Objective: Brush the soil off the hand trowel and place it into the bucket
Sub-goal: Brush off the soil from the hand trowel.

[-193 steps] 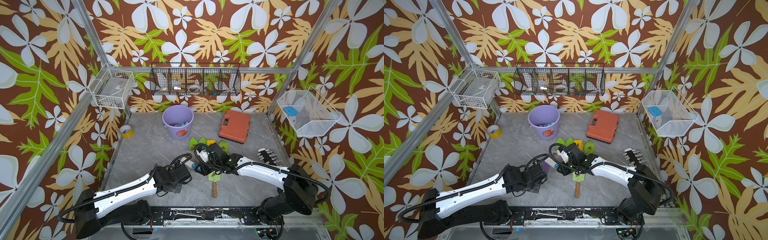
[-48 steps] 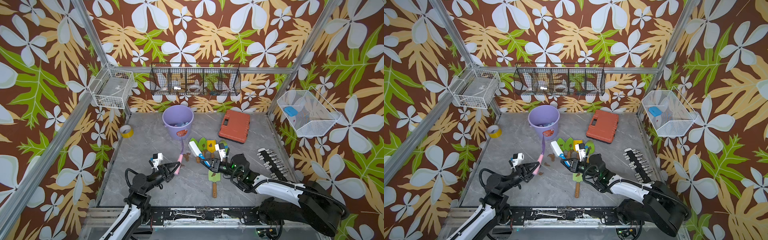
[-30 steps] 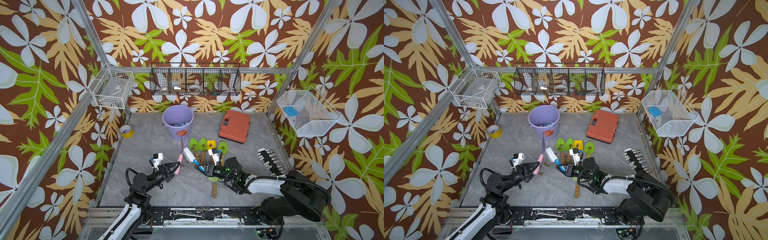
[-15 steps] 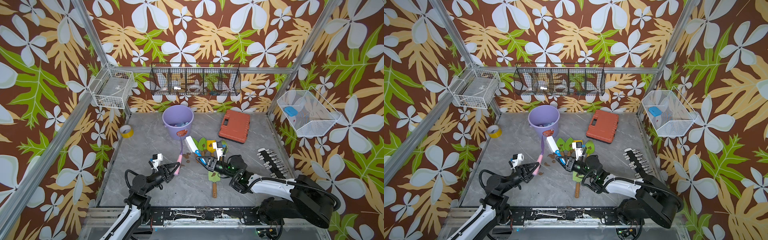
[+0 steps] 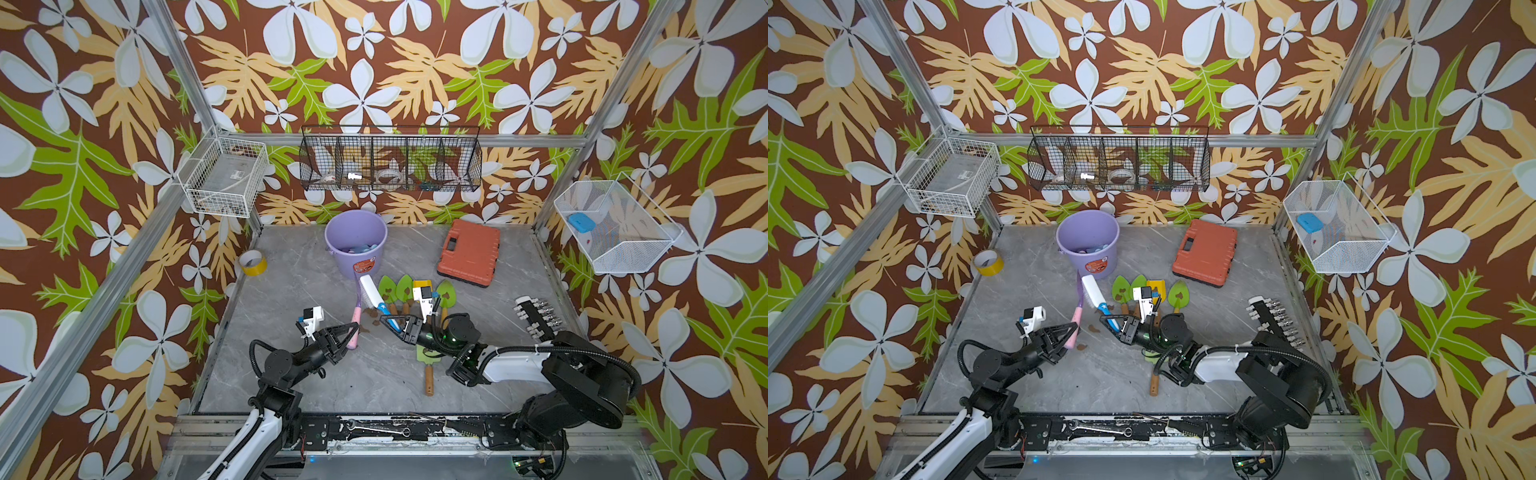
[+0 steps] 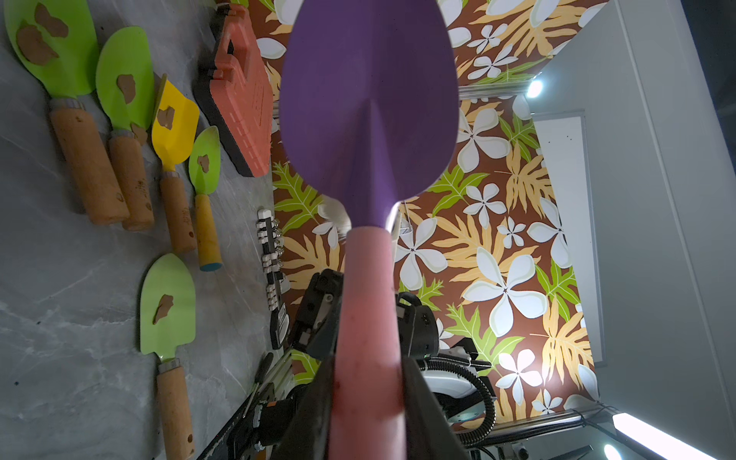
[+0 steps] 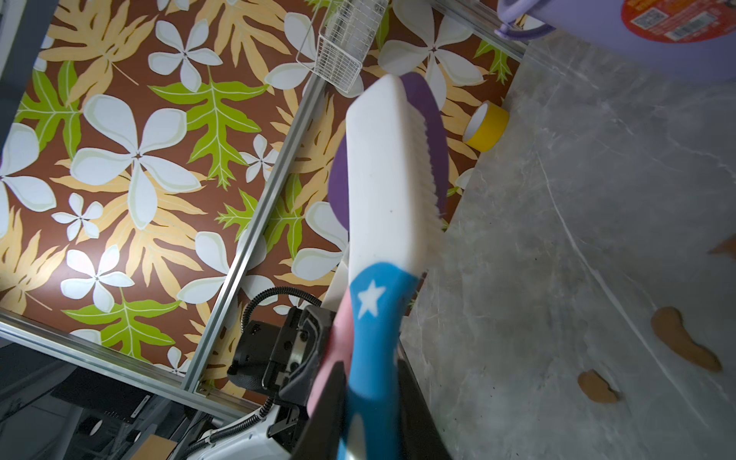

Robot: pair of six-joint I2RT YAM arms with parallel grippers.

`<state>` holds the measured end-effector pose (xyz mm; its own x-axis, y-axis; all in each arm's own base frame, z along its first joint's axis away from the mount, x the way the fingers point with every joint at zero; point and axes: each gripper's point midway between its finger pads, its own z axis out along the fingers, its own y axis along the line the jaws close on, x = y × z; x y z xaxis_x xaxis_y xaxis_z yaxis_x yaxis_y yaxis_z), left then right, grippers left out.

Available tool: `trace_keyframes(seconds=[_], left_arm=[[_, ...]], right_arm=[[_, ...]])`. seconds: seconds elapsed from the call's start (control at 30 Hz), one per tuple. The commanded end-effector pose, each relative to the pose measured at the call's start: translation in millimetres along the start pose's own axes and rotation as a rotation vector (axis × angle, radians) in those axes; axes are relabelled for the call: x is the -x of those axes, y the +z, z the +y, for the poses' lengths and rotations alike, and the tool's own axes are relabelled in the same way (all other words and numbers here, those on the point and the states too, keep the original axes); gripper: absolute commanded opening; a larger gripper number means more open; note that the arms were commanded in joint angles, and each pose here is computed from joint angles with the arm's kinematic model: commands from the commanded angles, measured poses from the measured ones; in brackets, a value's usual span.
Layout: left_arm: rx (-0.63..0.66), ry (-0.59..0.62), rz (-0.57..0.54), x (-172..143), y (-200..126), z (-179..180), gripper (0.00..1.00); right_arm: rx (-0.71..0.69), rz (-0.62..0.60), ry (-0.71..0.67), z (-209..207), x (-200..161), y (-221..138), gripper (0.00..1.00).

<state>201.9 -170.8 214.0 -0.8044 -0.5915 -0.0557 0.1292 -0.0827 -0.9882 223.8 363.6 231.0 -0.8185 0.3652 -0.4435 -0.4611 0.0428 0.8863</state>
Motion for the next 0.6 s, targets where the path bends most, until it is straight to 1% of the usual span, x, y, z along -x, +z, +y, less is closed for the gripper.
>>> trace_keyframes(seconds=[0.0, 0.07, 0.13, 0.33, 0.43, 0.5, 0.57], left_arm=[[-0.023, 0.016, 0.005, -2, -2, -1, 0.0], [-0.025, 0.017, 0.006, -2, -1, -2, 0.0], [-0.033, 0.017, 0.008, -2, 0, -4, 0.0], [-0.038, 0.021, 0.014, -1, 2, -6, 0.0], [-0.034, 0.028, 0.014, 0, 3, -7, 0.0], [-0.03, 0.034, 0.007, 2, 4, -8, 0.0], [0.005, 0.063, -0.003, 7, 9, -8, 0.0]], right_arm=[[0.105, -0.01, -0.044, 28, 6, 2, 0.0], [0.091, -0.003, -0.057, 27, 6, 4, 0.0], [0.031, 0.004, -0.05, 10, 3, 5, 0.0], [0.04, -0.002, 0.027, -10, -4, 4, 0.0], [0.055, -0.027, 0.032, -11, 4, 0, 0.0], [0.075, -0.055, 0.022, -6, 17, -6, 0.0], [0.084, -0.074, -0.007, 3, 32, -11, 0.0]])
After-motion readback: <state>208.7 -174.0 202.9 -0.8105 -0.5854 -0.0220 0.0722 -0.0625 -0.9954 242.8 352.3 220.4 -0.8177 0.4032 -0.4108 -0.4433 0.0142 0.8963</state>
